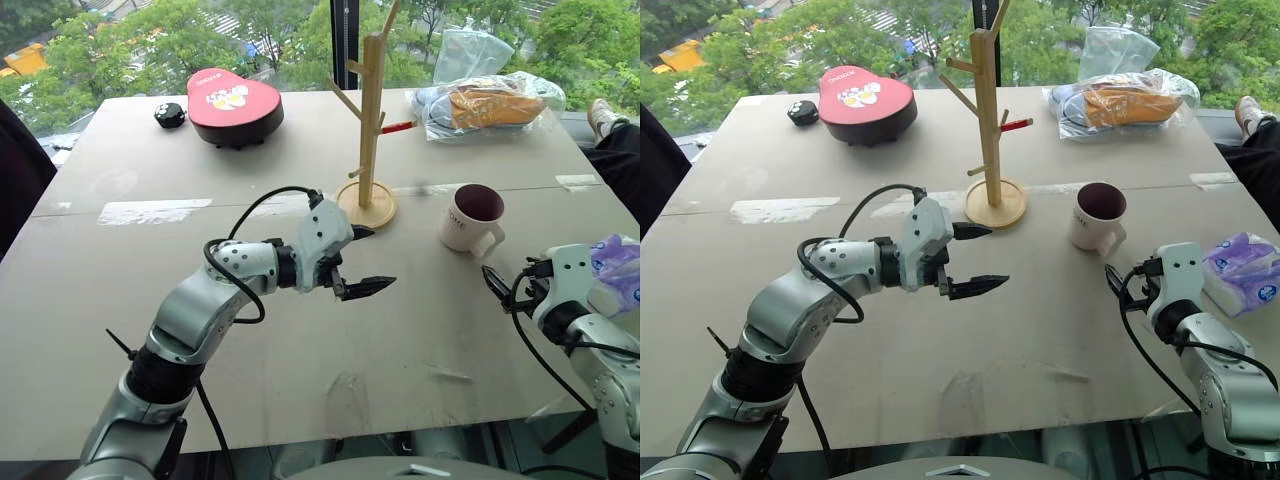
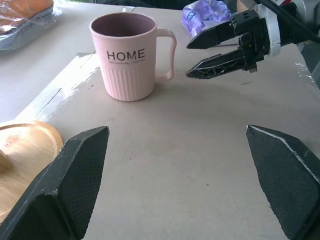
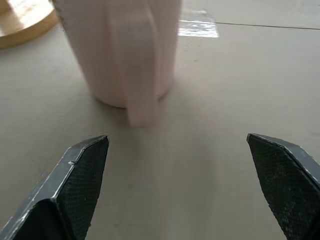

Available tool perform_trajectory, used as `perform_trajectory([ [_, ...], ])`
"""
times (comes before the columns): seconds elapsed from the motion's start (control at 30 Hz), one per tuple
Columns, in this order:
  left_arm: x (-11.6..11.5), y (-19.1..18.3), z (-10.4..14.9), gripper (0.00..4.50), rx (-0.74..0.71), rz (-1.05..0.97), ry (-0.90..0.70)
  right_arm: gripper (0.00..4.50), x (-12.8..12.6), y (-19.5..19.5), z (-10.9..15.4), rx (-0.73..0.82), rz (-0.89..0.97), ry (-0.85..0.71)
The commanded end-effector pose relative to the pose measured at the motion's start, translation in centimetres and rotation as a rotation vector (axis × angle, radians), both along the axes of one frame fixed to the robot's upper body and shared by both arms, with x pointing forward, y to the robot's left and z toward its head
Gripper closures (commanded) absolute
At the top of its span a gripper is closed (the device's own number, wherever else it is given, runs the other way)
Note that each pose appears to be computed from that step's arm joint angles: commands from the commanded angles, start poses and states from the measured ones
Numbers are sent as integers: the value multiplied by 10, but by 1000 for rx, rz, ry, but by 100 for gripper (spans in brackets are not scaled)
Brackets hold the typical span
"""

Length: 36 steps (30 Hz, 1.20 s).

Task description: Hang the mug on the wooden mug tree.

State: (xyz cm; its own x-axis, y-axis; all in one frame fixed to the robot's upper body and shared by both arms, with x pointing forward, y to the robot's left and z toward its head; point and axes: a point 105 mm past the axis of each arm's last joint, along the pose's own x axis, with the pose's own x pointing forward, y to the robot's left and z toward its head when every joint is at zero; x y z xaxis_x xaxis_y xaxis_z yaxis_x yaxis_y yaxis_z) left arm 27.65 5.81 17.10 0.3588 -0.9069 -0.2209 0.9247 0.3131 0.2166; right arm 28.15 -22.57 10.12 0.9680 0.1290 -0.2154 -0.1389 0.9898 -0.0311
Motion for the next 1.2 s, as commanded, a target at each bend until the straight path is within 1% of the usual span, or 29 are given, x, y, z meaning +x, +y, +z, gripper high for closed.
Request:
perform_trajectory([
  [0.03, -5, -5, 12, 0, -16, -18, -65, 2, 11, 5, 12, 31, -30, -94],
  [0.13, -5, -4, 11, 0, -16, -14, -68, 2, 17, 10, 13, 67, -42, -114],
  [0.23, -5, -3, 11, 0, -13, -11, -69, 2, 23, 17, 12, 45, -34, -120],
  [0.47, -4, -2, 10, 0, -10, -7, -76, 2, 36, 9, 7, 28, -117, -132],
  [0.5, -4, -1, 10, 0, -9, -6, -78, 54, 37, 8, 7, 31, -119, -136],
  [0.53, -4, -1, 10, 0, -8, -5, -79, 86, 38, 9, 7, 29, -113, -139],
  [0.6, -4, 0, 11, 0, -10, -3, -83, 175, 40, 12, 9, 26, -86, -154],
  [0.67, -4, 1, 11, 0, -10, 3, -87, 282, 42, 16, 10, 32, -59, -161],
  [0.7, -4, 1, 11, 0, -10, 4, -88, 327, 42, 18, 11, 34, -51, -163],
  [0.73, -4, 2, 11, 0, -9, 8, -89, 358, 43, 20, 11, 43, -37, -167],
  [0.77, -4, 3, 11, 0, -8, 12, -91, 409, 45, 23, 12, 48, -22, -172],
  [0.8, -3, 4, 11, 0, -7, 16, -92, 445, 45, 25, 13, 50, -10, -176],
  [0.93, -3, 6, 11, 0, -20, 37, -91, 449, 49, 27, 14, 21, 18, -184],
  [1.03, -5, 2, 13, 0, -104, 68, -69, 449, 51, 29, 18, -42, 65, -196],
  [1.13, -7, -2, 14, 0, -218, 97, -86, 449, 58, 33, 34, -135, 172, -236],
  [1.17, -8, -2, 13, 0, -265, 116, -84, 449, 62, 36, 45, -188, 238, -265],
  [1.2, -9, -3, 13, 0, -307, 129, -114, 449, 68, 42, 62, -239, 321, -301],
])
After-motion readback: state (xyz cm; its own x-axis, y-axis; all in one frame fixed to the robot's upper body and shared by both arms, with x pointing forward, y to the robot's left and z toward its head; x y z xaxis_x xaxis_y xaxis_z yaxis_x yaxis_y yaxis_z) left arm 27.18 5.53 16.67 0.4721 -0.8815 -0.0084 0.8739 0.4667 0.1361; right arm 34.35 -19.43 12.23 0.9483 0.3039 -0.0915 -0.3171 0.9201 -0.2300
